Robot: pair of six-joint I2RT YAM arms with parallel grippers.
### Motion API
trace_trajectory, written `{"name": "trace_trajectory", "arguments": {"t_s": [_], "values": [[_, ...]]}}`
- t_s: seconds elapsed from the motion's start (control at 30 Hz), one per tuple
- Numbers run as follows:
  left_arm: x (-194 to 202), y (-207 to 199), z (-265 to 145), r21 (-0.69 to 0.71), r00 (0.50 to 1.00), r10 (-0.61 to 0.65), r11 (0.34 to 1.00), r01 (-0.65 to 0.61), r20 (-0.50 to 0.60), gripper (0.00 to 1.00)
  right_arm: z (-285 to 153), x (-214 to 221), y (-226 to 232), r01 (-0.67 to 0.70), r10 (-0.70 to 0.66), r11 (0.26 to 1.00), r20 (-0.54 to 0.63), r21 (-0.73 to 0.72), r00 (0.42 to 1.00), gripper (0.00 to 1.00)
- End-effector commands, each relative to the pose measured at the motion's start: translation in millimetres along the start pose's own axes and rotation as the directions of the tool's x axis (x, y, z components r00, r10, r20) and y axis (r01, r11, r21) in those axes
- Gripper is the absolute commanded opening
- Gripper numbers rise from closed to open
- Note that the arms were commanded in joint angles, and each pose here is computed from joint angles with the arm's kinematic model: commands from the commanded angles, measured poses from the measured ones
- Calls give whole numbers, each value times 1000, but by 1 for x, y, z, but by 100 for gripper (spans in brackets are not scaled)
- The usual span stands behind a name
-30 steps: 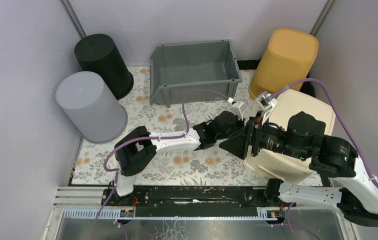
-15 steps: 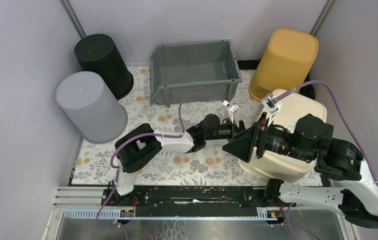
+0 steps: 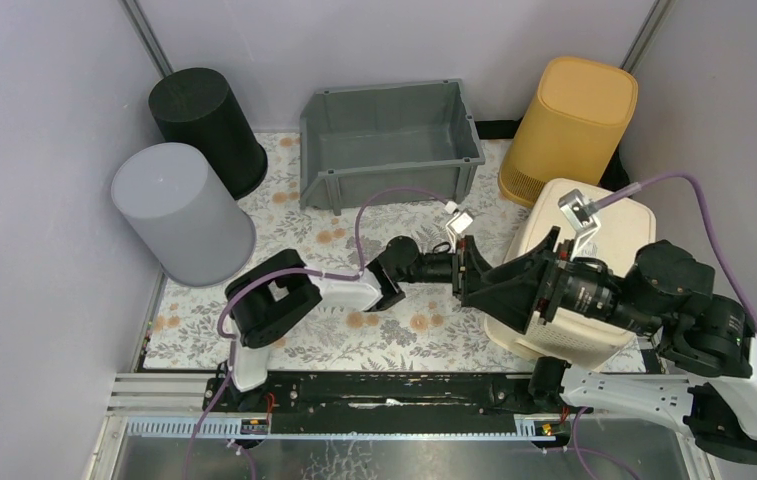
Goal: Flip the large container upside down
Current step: Move the container to the center of the board, then adjust the container at the center of the board.
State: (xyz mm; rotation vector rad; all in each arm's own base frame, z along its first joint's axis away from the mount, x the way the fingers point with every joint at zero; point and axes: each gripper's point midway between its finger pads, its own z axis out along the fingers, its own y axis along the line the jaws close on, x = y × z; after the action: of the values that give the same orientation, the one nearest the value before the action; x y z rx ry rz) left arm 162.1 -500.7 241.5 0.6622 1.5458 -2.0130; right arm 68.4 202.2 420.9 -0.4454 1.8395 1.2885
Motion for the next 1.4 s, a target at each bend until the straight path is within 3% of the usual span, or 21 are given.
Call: {"name": "trace_trajectory", "arguments": {"t_s": [0.0,0.23,0.5,0.67,0.9,1.37], "values": [[15,-24,-9,-4,998,36,999,-36,-50,100,-11,-13,11,2,1,999,57,-51,998,83],[87,-22,-24,-293,956,64,944,-151,-287,100,-25,-21,13,4,0,999,94,-48,996,82],[136,-42,24,-223,918,60,962,-158,-392,100,-32,-31,15,-11,18,999,132,-47,991,80],[128,-36,64,-198,907,96,961,-191,-410,99,-43,-42,24,-19,30,997,160,-69,987,79],[103,-23,83,-249,902,145,933,-262,-406,99,-50,-41,26,-22,35,996,160,-81,987,79],[114,24,127,-259,909,85,944,-204,-408,99,-59,-44,28,-16,33,995,182,-97,983,79]]}}
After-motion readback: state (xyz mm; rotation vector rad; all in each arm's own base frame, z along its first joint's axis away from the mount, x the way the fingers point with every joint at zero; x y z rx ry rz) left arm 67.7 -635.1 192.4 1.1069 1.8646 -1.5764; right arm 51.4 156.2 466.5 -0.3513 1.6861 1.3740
